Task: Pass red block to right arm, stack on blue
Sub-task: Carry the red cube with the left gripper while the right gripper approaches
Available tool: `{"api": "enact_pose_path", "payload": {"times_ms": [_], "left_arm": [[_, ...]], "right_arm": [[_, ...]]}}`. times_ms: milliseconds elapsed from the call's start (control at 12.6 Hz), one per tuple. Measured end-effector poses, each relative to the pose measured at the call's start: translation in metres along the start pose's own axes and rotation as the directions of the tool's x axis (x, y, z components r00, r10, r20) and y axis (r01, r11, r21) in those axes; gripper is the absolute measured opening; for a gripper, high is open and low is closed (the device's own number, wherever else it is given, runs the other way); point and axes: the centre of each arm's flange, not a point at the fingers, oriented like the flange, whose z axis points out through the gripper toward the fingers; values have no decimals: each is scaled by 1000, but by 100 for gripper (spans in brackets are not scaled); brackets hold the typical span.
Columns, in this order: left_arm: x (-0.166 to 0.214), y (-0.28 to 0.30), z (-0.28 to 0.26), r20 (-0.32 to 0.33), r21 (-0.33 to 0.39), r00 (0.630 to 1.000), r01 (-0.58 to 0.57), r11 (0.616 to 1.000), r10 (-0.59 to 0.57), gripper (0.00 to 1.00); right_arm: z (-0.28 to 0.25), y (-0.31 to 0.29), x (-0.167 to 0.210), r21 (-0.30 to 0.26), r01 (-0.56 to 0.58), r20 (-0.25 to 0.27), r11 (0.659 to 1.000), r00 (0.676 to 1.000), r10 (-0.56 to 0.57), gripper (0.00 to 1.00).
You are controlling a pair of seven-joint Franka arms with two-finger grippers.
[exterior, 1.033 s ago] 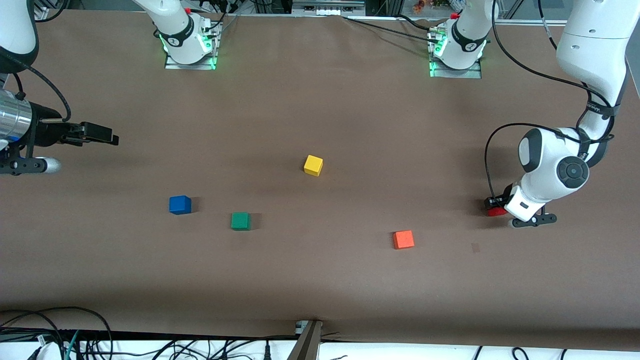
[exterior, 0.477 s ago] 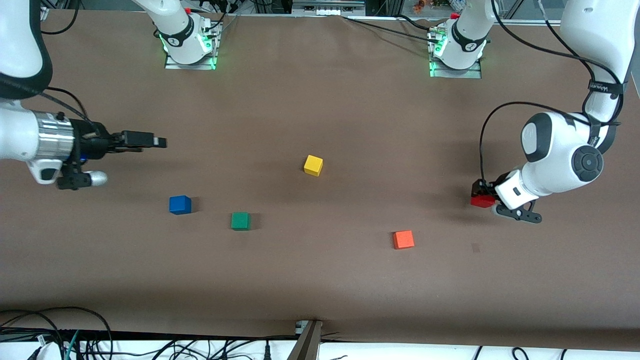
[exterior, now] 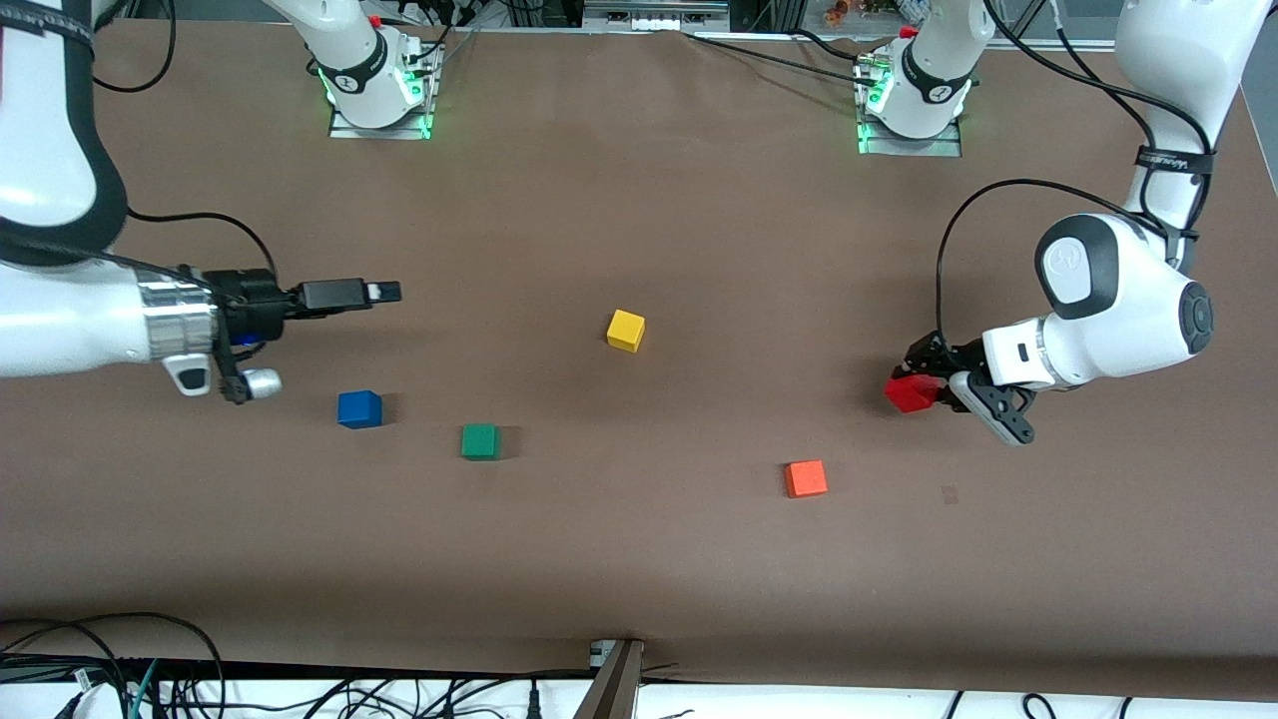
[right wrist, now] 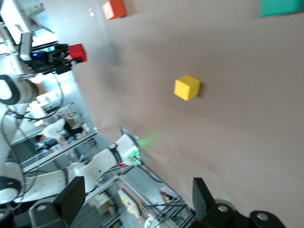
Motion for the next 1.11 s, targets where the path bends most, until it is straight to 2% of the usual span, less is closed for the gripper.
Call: {"api": "enact_pose_path", "payload": {"times_ms": [159,318,477,636,715,954,1033,1113], "left_arm": [[6,8,18,-98,-92,993,-79,993,70,56],[11,15,42,-189,-159,972,-170,972,139,56],[28,36,59,-271,-217,941,-265,940,202,56],[50,66,74,-360,-264,901,-347,900,242,56],[57,78,83,-418,-275,870,-395,877,261,56],[79,101,117,-609,-252,731,-547,798,308,56],[84,110,132,-665,-237,680,-583,777,308,56],[91,123,147,-723,-198,614,-622,757,316,56]], "right_arm": [[26,0,16,112,24,35,993,999,-28,100],[47,9,34,193,49,46,980,997,-59,100],[71,10,50,264,50,21,963,998,-57,100],[105,0,60,300,39,-10,953,999,-38,100],[124,-5,64,315,32,-20,949,999,-28,100],[168,6,71,374,42,-39,927,999,-29,100],[177,16,72,403,37,-39,915,999,-23,100],[183,25,72,423,27,-37,906,999,-13,100]]}}
